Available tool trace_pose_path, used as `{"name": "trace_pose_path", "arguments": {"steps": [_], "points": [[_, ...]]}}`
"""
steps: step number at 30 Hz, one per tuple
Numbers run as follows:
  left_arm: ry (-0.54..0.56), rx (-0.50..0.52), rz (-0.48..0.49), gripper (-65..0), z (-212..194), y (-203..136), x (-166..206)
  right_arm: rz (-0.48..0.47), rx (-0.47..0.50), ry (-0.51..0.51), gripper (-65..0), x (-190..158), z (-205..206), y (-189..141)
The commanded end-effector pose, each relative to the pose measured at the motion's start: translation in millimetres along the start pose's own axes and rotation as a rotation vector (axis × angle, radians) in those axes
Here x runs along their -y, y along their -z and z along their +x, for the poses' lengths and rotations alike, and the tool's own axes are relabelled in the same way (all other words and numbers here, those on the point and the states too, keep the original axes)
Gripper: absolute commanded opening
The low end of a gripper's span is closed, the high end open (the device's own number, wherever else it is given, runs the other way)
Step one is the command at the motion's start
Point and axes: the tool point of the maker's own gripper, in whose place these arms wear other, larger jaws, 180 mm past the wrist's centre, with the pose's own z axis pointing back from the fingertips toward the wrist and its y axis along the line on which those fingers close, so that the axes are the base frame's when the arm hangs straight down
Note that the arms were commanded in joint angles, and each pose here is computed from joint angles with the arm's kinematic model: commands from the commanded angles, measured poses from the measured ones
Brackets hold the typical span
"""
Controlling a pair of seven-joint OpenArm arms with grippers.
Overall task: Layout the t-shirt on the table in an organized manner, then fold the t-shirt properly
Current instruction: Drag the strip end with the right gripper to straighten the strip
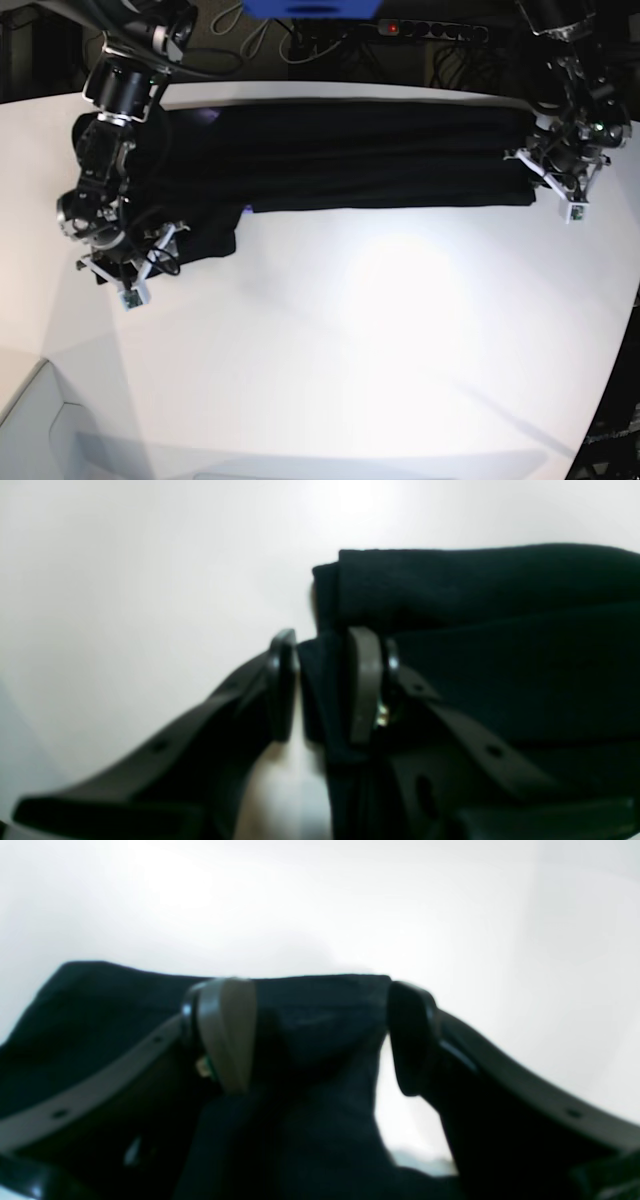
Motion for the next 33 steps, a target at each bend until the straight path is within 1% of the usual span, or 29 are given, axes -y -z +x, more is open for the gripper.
{"name": "trace_pose_path", "arguments": {"steps": [1,5,7,15,16,18,19,22,24,26,28,30,32,33], "points": [[0.009,0.016,0.017,-48.0,6,-4,-6,-0.029,0.055,-0.005,-23.5,17,19,-3],[0.009,0.016,0.017,-48.0,6,-4,-6,-0.026,0.045,0.001,-23.5,26,22,3],[0.008,0.016,0.016,-48.0,6,-4,-6,-0.026,0.021,0.003,-23.5,31,13,4],[-0.001,0.023,0.008,-48.0,8,-3,-1,0.000,-0.013,0.021,-24.8,26,2,12],[-0.001,0.023,0.008,-48.0,8,-3,-1,0.002,-0.014,0.021,-26.4,25,1,13],[-0.002,0.023,0.009,-48.0,8,-3,-1,0.009,-0.021,0.023,-33.0,23,-1,14],[-0.002,0.023,0.009,-48.0,8,-3,-1,0.012,-0.025,0.026,-37.6,22,-3,15],[-0.002,0.023,0.009,-48.0,8,-3,-1,0.008,-0.021,0.021,-56.0,24,-1,14],[-0.002,0.023,0.009,-48.0,8,-3,-1,0.007,-0.020,0.020,-65.0,25,-1,14],[-0.002,0.023,0.009,-48.0,8,-3,-1,-0.004,-0.008,0.015,-65.0,28,4,11],[-0.002,0.023,0.009,-48.0,8,-3,-1,-0.035,0.021,-0.006,-65.0,34,13,2],[-0.002,0.023,0.009,-48.0,8,-3,-1,-0.078,0.057,-0.039,-65.0,39,23,-14],[-0.002,0.023,0.009,-48.0,8,-3,-1,-0.117,0.116,-0.067,-65.0,36,41,-33],[-0.003,0.022,0.008,-48.0,8,-2,-1,-0.137,0.126,-0.080,-65.0,35,43,-42]]}}
